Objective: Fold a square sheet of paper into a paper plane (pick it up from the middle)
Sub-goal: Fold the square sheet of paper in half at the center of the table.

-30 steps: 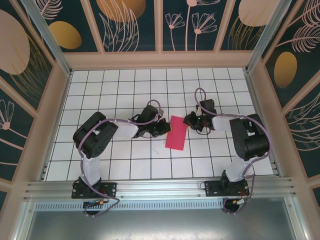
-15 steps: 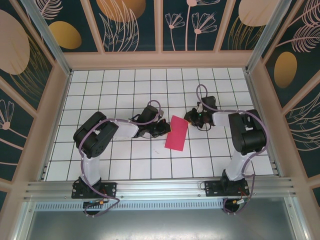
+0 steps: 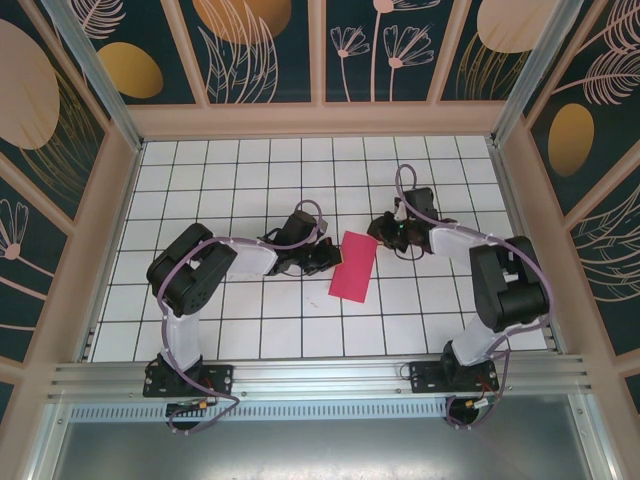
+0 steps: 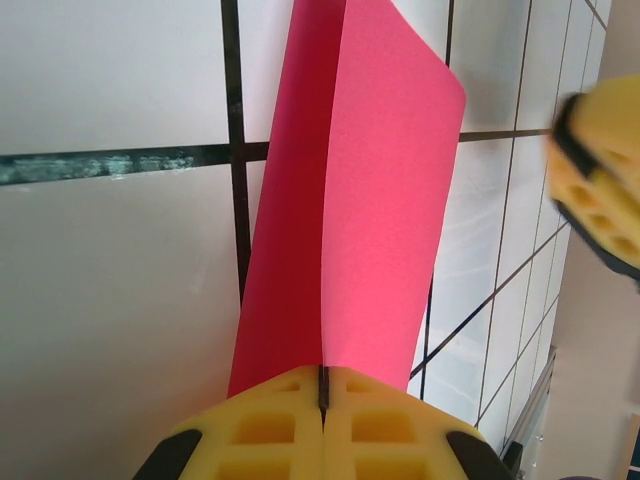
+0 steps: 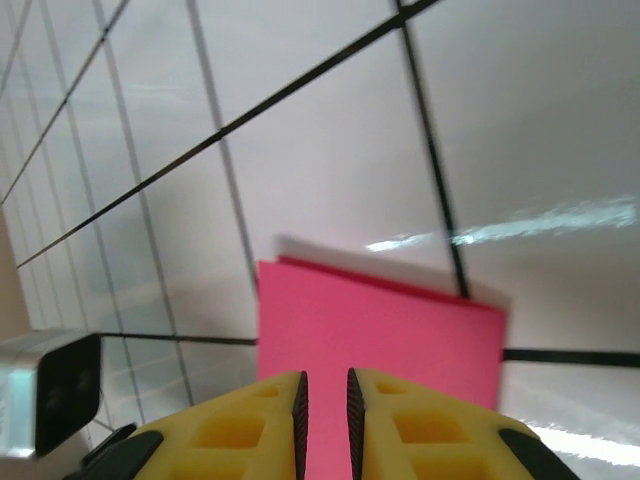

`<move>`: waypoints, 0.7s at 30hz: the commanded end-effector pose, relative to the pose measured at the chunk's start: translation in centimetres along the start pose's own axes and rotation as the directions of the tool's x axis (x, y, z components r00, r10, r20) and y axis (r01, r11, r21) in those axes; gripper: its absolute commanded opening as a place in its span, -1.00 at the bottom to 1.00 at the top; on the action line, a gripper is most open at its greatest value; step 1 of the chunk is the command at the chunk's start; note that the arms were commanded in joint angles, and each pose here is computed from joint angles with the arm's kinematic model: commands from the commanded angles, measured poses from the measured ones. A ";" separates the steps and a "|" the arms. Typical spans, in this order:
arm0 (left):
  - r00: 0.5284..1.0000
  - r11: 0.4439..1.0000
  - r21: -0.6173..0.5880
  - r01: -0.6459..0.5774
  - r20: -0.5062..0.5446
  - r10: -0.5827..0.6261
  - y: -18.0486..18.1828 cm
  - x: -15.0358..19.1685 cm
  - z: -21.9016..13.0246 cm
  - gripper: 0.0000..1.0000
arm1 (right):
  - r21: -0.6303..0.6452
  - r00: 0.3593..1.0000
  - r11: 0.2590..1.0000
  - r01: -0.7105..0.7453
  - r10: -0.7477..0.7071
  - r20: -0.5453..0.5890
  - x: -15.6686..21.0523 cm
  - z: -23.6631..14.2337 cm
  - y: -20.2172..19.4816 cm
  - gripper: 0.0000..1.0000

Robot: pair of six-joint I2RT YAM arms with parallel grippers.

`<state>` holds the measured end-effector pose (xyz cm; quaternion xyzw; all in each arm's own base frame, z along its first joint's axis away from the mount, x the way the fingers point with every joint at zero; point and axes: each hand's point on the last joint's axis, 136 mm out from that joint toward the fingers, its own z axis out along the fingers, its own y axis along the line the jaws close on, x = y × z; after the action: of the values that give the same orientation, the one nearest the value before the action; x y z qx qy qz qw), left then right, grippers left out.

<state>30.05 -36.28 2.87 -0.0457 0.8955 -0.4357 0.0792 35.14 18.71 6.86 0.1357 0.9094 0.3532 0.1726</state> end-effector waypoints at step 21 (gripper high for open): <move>1.000 1.000 0.002 -0.012 -0.006 0.012 0.2 -0.1 0.5 -1.00 | 0.089 0.994 0.996 0.003 0.008 -0.113 9.6 -0.4 -2.5 -0.55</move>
<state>30.08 -36.30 2.86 -0.0454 0.8951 -0.4362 0.0798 26.54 20.45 2.24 0.1258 0.9326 0.3221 0.1035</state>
